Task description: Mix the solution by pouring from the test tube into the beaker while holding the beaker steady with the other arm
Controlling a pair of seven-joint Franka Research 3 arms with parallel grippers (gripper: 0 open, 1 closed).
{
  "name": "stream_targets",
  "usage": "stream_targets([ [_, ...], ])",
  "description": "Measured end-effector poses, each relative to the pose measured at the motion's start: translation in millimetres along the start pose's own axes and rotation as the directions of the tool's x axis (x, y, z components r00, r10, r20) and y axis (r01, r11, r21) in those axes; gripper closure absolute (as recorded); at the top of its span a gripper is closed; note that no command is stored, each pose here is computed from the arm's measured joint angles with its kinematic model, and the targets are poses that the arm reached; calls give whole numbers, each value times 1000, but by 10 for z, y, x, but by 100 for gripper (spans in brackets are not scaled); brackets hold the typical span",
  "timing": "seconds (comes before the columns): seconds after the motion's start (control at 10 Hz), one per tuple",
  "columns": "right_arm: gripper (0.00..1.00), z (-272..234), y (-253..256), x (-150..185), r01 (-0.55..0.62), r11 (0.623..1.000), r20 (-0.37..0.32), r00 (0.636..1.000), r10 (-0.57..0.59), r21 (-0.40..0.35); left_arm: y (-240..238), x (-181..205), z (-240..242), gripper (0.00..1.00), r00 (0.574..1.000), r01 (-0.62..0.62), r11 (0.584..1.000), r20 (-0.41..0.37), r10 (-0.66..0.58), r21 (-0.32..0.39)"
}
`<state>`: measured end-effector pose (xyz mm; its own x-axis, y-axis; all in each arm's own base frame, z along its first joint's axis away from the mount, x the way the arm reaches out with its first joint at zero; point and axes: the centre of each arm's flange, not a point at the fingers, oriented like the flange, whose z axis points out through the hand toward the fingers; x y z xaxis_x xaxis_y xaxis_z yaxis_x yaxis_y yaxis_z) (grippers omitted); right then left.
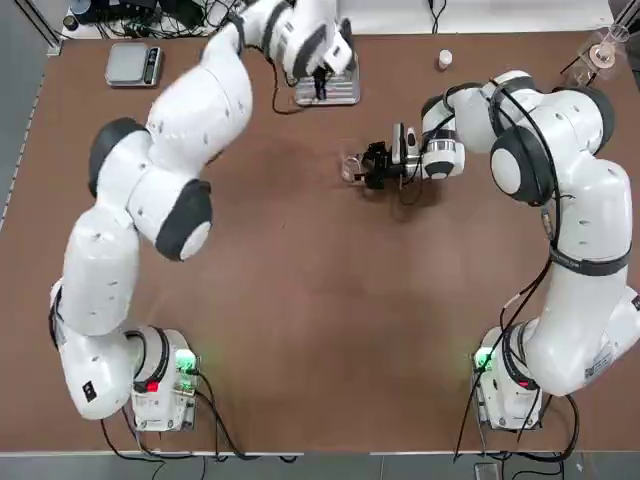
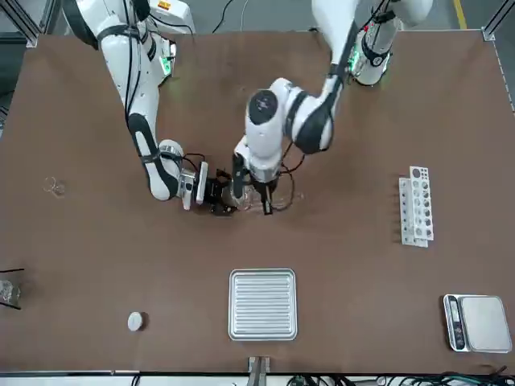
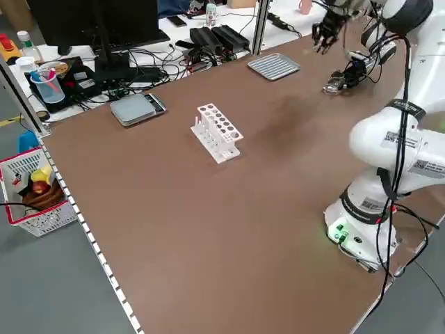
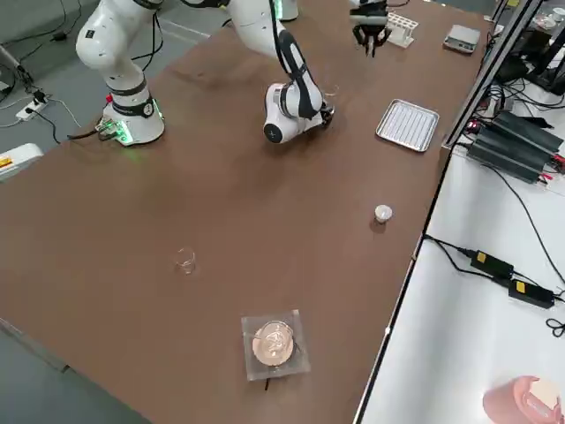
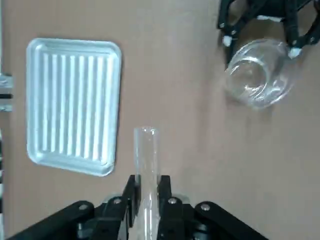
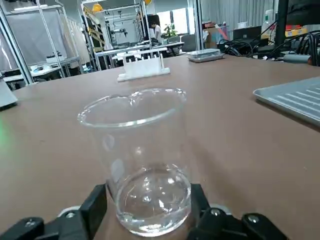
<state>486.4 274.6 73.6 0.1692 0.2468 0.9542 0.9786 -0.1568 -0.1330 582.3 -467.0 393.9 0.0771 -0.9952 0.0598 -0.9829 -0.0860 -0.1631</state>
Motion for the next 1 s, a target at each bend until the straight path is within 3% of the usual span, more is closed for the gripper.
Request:
stream_targets([
  [0.3,11,2,0,2,-5,1000,0,1000,5,0,-809,-1174,-238,78,983,-158,984,-110,149,-86],
  [0.5,1,4,-1,3,-5,1000,-1,1000,5,0,-1149,-1951,-183,78,953,-241,961,-224,206,-139],
  [1.0,0,10,-1,7,-10,1000,-1,1000,10,1,-1386,-4000,-357,78,801,-346,917,-571,178,-199],
])
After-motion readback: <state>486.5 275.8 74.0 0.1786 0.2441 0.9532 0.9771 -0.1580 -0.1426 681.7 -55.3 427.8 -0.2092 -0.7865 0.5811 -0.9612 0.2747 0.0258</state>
